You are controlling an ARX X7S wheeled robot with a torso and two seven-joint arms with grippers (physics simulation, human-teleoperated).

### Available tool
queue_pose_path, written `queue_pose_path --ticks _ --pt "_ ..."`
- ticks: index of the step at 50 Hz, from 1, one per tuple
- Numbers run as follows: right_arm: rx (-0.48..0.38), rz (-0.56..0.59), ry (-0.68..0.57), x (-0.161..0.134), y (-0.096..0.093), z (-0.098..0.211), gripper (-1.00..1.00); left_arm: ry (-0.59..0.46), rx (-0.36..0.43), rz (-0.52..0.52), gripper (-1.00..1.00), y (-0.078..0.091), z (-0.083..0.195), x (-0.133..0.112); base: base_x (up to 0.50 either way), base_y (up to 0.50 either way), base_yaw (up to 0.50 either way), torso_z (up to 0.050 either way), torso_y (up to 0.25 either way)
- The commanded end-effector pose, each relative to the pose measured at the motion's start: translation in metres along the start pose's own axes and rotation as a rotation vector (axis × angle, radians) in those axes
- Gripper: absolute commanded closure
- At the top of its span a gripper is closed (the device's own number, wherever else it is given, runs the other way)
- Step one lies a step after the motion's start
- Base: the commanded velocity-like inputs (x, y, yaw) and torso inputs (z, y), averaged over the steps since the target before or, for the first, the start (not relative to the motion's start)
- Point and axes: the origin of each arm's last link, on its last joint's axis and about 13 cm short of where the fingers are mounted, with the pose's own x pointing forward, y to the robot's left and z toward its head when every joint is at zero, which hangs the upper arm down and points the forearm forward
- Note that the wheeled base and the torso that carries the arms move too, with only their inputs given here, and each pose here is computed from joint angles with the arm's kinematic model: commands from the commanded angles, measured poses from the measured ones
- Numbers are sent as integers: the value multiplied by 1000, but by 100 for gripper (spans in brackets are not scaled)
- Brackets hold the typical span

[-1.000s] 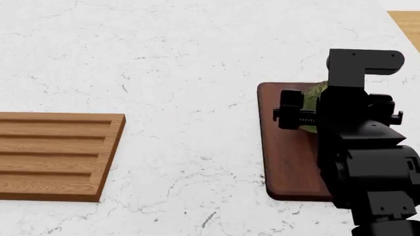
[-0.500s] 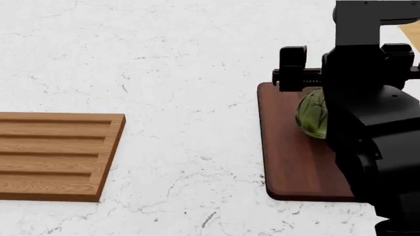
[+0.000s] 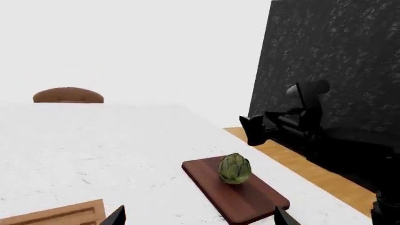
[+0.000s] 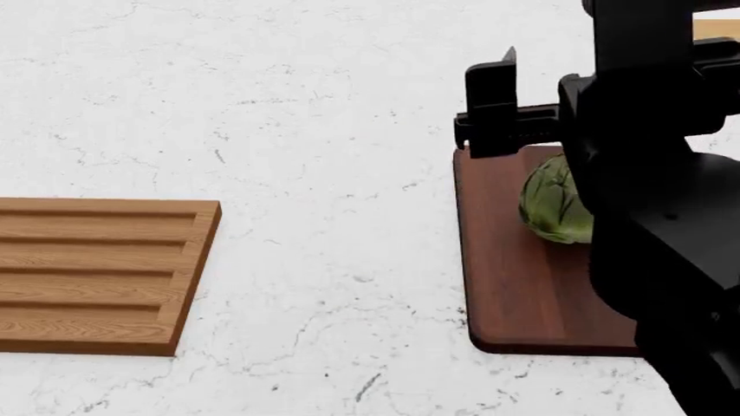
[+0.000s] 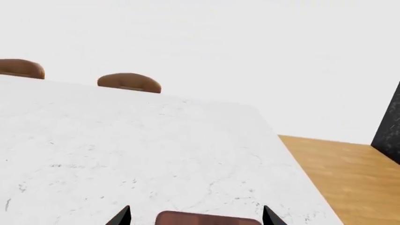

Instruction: Place the pear and the artichoke on separate cutting boards.

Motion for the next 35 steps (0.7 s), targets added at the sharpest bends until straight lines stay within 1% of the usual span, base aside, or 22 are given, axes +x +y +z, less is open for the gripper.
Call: queue_pose_path --ticks 1,2,5,7,9,13,14,15,16,18,19,20,21,25,27,29,35 --pt "-19 28 -19 -17 4 -1 -100 145 -28 -48 -100 -5 -12 -9 0 0 0 0 0" --pt "-26 32 -21 -17 5 -2 -100 153 -25 -45 -100 -4 -13 -10 0 0 0 0 0" --pt "-37 48 -18 -21 8 -2 -100 214 47 13 -100 -2 -19 -13 0 0 0 0 0" --pt "-38 55 -25 -21 10 -4 -100 244 76 43 -100 -2 -22 -17 0 0 0 0 0" --pt "-37 60 -26 -23 11 -5 -100 243 72 48 -100 -3 -22 -18 0 0 0 0 0" --pt "-35 61 -25 -25 11 -6 -100 284 86 40 -100 -4 -26 -20 0 0 0 0 0" --pt "6 65 2 -27 11 -8 -100 312 132 66 -100 -4 -28 -21 0 0 0 0 0" --pt "-19 66 -10 -29 10 -8 -100 306 114 61 -100 -4 -28 -21 0 0 0 0 0" --pt "-16 64 -9 -29 10 -9 -100 312 111 58 -100 -5 -29 -21 0 0 0 0 0" --pt "-15 56 -3 -28 7 -14 -100 359 108 33 -100 -5 -37 -22 0 0 0 0 0" --pt "-13 54 -2 -28 7 -14 -100 366 109 35 -100 -5 -38 -22 0 0 0 0 0" --pt "-12 52 0 -28 7 -16 -100 398 135 41 -100 -4 -42 -22 0 0 0 0 0" --pt "-9 49 5 -28 6 -18 -100 388 102 27 -100 -5 -44 -21 0 0 0 0 0" --pt "-8 53 6 -28 7 -18 -100 411 104 13 -100 -5 -49 -19 0 0 0 0 0" --pt "-3 54 8 -28 8 -21 -100 414 90 17 -100 -6 -57 -18 0 0 0 0 0" --pt "-9 57 16 -27 8 -24 -100 446 107 18 -100 -6 -62 -18 0 0 0 0 0" --pt "-8 58 28 -28 9 -30 -100 461 111 2 -100 -7 -60 -15 0 0 0 0 0"
